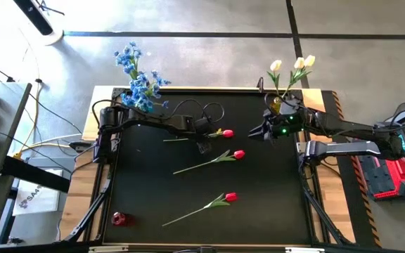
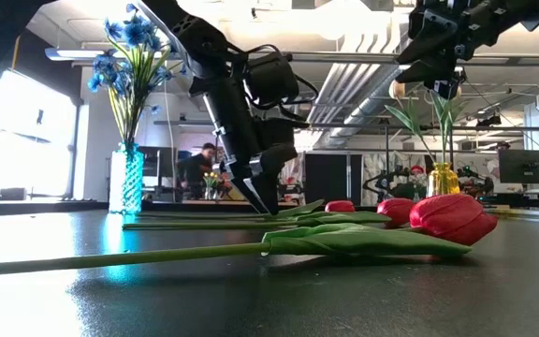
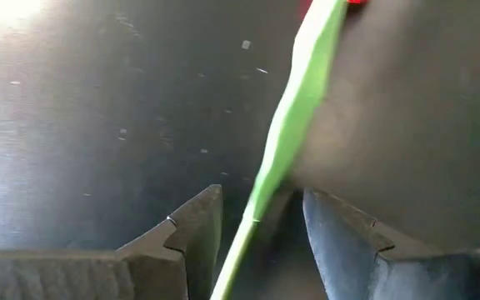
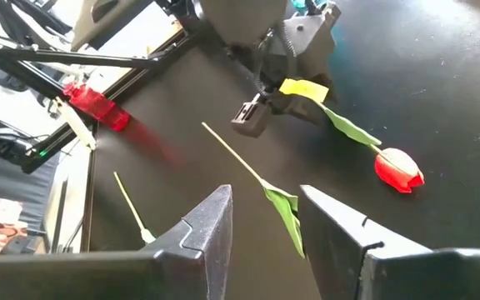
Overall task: Sort flowers into vase by color
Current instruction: Put the top red flower into the red vase
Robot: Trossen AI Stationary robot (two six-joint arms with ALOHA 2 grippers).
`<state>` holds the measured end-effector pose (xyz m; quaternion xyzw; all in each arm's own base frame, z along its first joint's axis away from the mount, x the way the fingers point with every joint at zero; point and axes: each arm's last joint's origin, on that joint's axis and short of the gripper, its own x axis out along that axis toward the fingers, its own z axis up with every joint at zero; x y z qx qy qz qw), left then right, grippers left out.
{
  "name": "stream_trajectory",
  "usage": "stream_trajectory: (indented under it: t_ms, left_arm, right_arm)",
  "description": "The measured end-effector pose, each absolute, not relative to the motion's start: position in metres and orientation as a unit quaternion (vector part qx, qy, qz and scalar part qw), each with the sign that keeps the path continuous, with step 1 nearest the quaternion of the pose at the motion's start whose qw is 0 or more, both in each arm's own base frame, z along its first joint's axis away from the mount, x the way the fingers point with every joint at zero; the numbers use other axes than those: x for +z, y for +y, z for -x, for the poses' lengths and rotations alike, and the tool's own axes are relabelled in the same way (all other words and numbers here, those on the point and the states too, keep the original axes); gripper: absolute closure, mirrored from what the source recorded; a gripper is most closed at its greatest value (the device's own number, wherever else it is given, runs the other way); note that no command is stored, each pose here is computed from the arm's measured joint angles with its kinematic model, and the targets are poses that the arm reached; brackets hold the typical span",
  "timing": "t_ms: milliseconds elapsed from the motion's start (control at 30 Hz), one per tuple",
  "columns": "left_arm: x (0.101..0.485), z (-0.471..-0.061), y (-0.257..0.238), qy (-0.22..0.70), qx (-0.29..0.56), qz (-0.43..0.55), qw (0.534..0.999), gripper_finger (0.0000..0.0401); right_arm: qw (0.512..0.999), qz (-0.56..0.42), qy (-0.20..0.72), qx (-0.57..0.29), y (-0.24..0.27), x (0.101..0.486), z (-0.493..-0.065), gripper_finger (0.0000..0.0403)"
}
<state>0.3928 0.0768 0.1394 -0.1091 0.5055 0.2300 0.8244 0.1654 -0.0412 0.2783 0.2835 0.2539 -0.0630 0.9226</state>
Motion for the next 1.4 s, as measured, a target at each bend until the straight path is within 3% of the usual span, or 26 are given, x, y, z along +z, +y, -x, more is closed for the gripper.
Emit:
stream_trajectory:
  t_ms: [533, 667, 900, 1100, 1400]
  left_arm:
    - [0.127, -0.392, 0.071, 0.535, 0.226, 0.124, 0.805, 0.0247]
    - [0.126, -0.392, 0.067, 0.534, 0.239, 0.127, 0.801, 0.0279]
    - [0.129, -0.393, 0.057, 0.529, 0.24, 0.125, 0.805, 0.0391]
    - [0.139, -0.401, 0.044, 0.534, 0.221, 0.122, 0.807, 0.0394]
    - [0.199, -0.431, 0.028, 0.491, 0.182, 0.14, 0.84, 0.04]
  right_arm:
    - [0.923, -0.273, 0.266, -0.053, -0.04, 0.277, -0.164, 0.0275]
    - [0.925, -0.263, 0.269, -0.047, -0.039, 0.276, -0.165, 0.0275]
    - [0.928, -0.25, 0.272, -0.042, -0.037, 0.276, -0.166, 0.0275]
    - [0.924, -0.263, 0.271, -0.059, -0.037, 0.275, -0.166, 0.0275]
    - [0.903, -0.329, 0.247, -0.124, -0.032, 0.275, -0.175, 0.0272]
